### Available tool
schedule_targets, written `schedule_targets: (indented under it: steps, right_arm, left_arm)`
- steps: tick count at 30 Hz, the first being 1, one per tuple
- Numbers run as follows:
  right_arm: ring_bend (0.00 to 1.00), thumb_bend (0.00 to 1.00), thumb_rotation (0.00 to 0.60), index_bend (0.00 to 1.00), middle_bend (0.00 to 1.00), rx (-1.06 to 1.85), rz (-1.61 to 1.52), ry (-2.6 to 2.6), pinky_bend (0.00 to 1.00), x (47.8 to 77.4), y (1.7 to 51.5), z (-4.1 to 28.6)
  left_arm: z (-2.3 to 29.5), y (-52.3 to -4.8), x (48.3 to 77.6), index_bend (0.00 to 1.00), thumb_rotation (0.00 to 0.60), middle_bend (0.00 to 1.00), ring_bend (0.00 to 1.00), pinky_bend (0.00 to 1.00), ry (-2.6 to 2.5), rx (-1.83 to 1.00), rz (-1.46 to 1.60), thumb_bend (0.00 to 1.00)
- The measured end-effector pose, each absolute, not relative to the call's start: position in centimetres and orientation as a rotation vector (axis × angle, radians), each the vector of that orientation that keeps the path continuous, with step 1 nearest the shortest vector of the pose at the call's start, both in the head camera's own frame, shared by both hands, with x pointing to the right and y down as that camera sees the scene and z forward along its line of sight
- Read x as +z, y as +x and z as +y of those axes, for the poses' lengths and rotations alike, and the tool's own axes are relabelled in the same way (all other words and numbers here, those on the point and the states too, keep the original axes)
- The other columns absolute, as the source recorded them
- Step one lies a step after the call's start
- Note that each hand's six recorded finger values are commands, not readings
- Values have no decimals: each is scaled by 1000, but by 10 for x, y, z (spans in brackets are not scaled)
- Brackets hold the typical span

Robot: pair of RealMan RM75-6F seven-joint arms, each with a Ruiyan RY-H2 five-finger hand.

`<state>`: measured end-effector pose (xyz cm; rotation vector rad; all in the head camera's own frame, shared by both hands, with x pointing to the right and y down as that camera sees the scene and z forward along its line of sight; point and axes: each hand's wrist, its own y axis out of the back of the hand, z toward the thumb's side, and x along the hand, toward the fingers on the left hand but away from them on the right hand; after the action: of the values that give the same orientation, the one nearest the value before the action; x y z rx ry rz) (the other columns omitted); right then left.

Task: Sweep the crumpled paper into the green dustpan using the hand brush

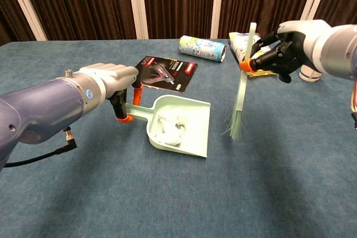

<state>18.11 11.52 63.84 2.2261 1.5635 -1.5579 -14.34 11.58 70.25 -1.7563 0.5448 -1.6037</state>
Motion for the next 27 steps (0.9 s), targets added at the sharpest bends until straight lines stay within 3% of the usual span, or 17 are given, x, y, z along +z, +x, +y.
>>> schedule_targets:
  steps: [12,27]
  right_arm:
    - [930,534,600,865,900,-1466,1499,2144,814,652,175,124]
    - [930,538,600,865,900,-1228,1438,2128,813,622,139,115]
  left_arm:
    - [122,-135,703,594,600,985,970,934,-1790,-1605,549,477]
    - [124,-125,704,594,600,984,969,933,-1807,-1599,563,477]
